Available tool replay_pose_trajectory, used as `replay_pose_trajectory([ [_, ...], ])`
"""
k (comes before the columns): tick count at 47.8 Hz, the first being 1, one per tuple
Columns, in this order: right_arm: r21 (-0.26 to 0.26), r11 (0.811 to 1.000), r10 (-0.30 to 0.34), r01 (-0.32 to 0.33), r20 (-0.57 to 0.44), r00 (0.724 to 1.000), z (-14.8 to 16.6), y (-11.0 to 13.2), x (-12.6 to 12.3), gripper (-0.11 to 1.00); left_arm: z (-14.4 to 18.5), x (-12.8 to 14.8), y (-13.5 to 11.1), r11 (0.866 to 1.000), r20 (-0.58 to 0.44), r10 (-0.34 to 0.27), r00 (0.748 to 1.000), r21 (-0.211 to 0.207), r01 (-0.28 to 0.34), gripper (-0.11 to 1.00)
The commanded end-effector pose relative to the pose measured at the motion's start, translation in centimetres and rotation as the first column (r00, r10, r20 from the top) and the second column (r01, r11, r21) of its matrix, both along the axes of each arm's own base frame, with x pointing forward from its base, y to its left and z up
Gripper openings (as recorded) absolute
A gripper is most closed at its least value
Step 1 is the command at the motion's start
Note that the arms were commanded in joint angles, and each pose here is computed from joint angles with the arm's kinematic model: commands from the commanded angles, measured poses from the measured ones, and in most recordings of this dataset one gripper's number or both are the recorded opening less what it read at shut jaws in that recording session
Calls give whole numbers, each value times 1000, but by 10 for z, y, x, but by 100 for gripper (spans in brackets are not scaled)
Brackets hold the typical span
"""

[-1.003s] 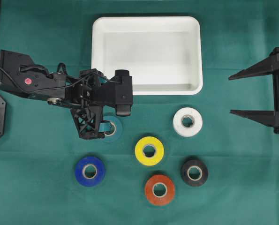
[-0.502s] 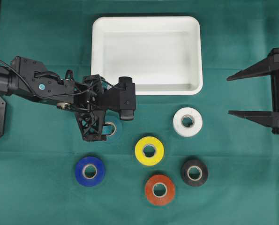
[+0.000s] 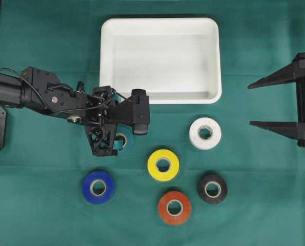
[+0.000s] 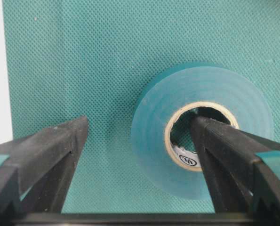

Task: Pick up the tape from a random location and place it into the white case.
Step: 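Lower the left gripper into the teal roll's hole and close it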

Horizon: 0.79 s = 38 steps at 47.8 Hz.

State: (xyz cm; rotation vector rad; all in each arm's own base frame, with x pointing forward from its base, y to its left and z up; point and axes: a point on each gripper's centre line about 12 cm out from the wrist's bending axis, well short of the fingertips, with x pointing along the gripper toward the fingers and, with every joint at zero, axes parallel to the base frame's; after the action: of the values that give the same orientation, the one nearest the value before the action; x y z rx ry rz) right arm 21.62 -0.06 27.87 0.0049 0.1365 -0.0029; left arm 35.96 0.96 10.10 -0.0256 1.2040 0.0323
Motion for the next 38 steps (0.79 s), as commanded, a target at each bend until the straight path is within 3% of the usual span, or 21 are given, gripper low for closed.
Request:
replay_pose_trajectory([
  [1,-3,1000,0,0,18,1000,8,0,3,90,5,3,0,1000,21,-1,1000,1,1,97],
  [5,-5,1000,-1,1,18,1000,8,0,3,90,5,2,0,1000,18,-1,1000,1,1,93],
  [8,-3,1000,0,0,18,1000,8,0,3,90,5,2,0,1000,20,-1,1000,1,1,84],
  [20,-3,1000,-1,1,20,1000,9,0,3,90,4,-3,-3,1000,8,-10,1000,1,10,22],
  [38,-3,1000,1,-1,18,1000,8,0,4,90,5,-2,-7,1000,11,-17,1000,0,17,20],
])
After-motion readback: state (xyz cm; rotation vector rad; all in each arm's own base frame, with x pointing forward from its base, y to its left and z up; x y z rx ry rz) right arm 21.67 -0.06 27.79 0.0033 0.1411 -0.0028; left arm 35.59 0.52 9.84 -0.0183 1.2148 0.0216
